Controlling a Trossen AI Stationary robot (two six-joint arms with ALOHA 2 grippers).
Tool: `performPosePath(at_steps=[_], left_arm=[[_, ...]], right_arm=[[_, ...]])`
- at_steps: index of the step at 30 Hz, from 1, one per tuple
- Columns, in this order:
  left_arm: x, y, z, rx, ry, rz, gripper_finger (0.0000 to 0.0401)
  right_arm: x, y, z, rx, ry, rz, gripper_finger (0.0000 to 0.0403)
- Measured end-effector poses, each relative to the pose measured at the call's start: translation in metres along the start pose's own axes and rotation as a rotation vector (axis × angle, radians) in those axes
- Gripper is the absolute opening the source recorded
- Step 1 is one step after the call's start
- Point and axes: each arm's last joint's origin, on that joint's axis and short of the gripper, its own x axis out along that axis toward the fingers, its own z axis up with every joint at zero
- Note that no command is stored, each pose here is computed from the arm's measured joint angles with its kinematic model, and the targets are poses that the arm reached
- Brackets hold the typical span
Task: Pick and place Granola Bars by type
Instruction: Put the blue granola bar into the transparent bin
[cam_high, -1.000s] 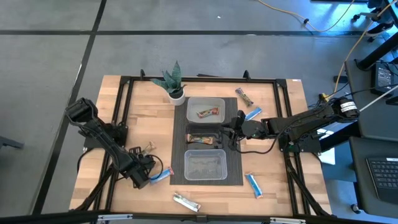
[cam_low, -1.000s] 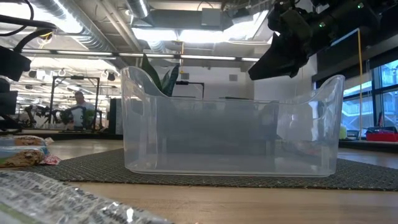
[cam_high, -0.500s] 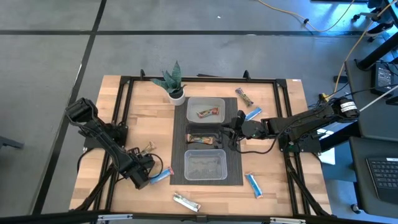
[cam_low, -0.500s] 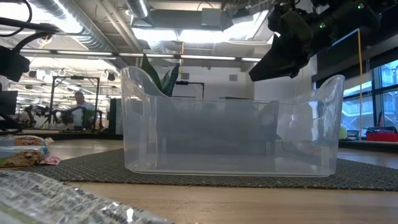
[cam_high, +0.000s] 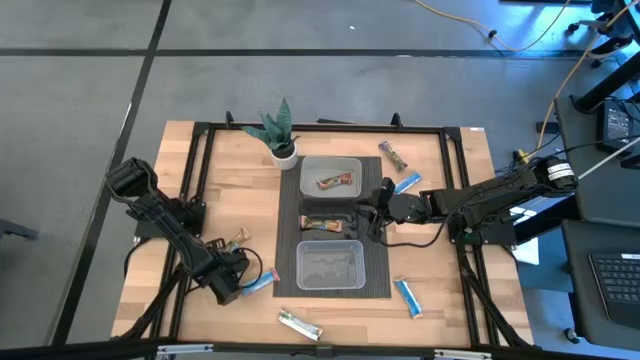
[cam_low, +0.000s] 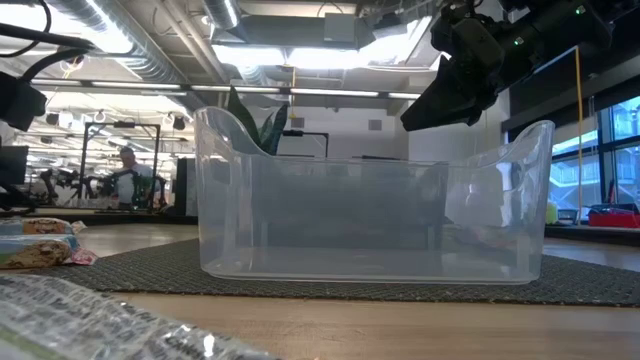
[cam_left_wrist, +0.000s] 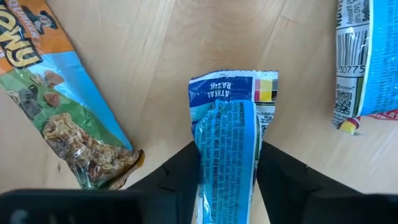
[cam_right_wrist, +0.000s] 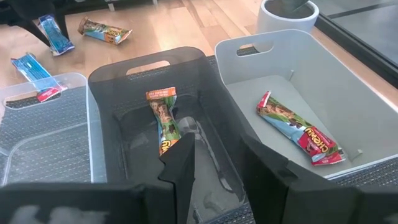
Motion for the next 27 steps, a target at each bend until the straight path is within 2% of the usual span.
performPosePath(at_steps=[5, 16, 22, 27], left_arm=[[0.000, 0.000, 0.000, 0.000, 0.004, -0.001, 0.0119], [-0.003, 0.003, 0.000, -0.004, 0.001, -0.007, 0.0115], [-0.015, 0.006, 0.001, -0.009, -0.049, -0.044, 0.0106], [-0.030, 0.011, 0.006, -0.038, -0.142, -0.102, 0.0104]], right_arm=[[0.000, 0.000, 0.000, 0.000, 0.000, 0.000, 0.0126], [0.000, 0.000, 0.000, 0.000, 0.000, 0.000, 0.0126], [0.000, 0.000, 0.000, -0.001, 0.000, 0.000, 0.0126], [0.000, 0.000, 0.000, -0.001, 0.000, 0.000, 0.0126]])
